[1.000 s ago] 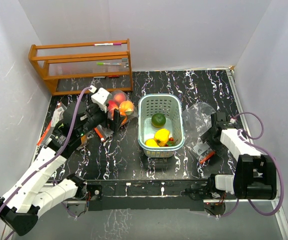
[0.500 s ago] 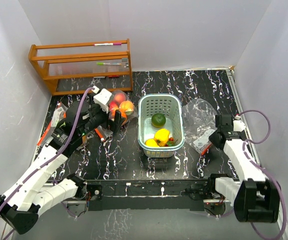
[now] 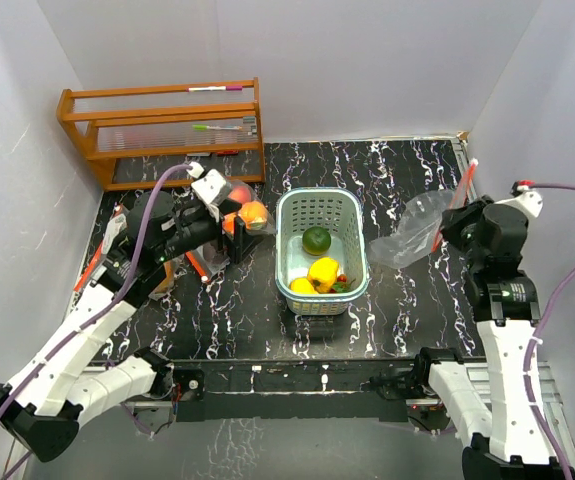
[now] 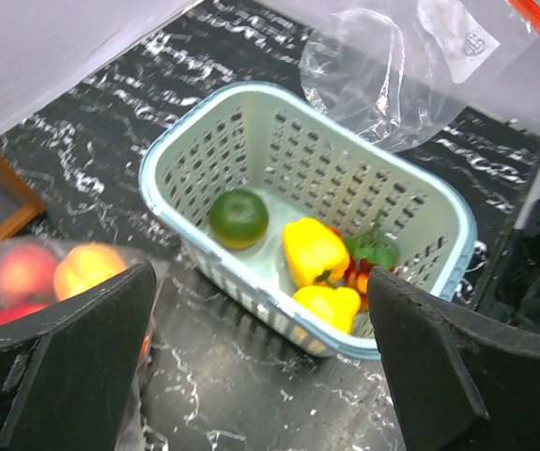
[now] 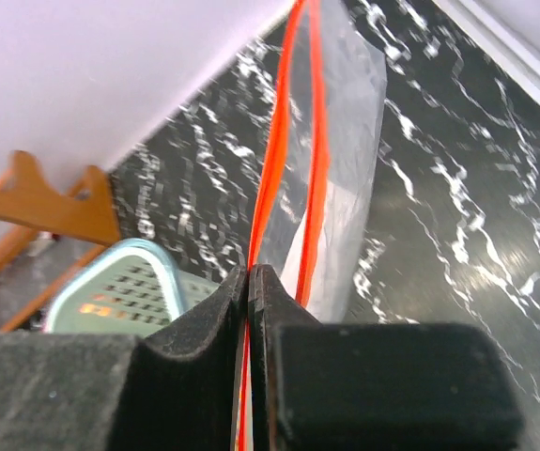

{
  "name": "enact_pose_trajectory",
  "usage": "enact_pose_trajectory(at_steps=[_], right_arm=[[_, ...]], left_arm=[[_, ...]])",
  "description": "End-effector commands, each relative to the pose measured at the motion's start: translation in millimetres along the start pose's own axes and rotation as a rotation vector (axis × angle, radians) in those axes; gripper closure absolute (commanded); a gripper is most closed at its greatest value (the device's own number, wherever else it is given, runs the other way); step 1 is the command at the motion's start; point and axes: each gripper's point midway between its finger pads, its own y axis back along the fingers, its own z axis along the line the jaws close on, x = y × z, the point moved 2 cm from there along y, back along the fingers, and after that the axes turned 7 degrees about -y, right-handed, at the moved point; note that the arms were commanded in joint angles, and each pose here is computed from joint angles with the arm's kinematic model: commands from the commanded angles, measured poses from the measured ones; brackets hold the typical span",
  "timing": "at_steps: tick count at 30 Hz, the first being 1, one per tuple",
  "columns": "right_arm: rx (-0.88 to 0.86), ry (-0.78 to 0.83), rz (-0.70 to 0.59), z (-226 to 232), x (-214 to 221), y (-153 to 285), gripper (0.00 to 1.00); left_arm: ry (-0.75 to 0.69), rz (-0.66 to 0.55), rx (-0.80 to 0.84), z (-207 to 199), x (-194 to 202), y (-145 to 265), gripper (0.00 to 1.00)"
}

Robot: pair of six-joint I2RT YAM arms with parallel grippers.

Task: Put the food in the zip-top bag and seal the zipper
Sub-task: Pick up the zipper food storage bag at the center of the board.

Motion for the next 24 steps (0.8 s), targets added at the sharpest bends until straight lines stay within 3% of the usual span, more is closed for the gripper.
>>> enact_pose_trajectory(at_steps=[1, 9, 13, 20, 24], right_arm=[[-0.172, 0.051, -0.036, 49, -36, 20, 0.92], [-0.535, 0.109, -0.010, 109, -44, 61, 0.92], [-0.717, 0.190, 0.039, 133, -39, 85, 0.92], [-0.882, 0.277, 0.080, 147, -30, 107, 0.92], [-0.886, 0.293, 0.069, 151, -35, 106, 0.92]], left_arm=[[-0.006, -0.127, 0.128, -16, -43, -5, 0.08], [0.122, -0.188, 0.307, -32, -60, -41, 0.09], [0.236, -0.286, 0.397, -39, -88, -51, 0.05], [0.402, -0.347, 0.504, -41, -124, -73, 0.03], [0.460, -0.374, 0.549, -40, -143, -81, 0.03]])
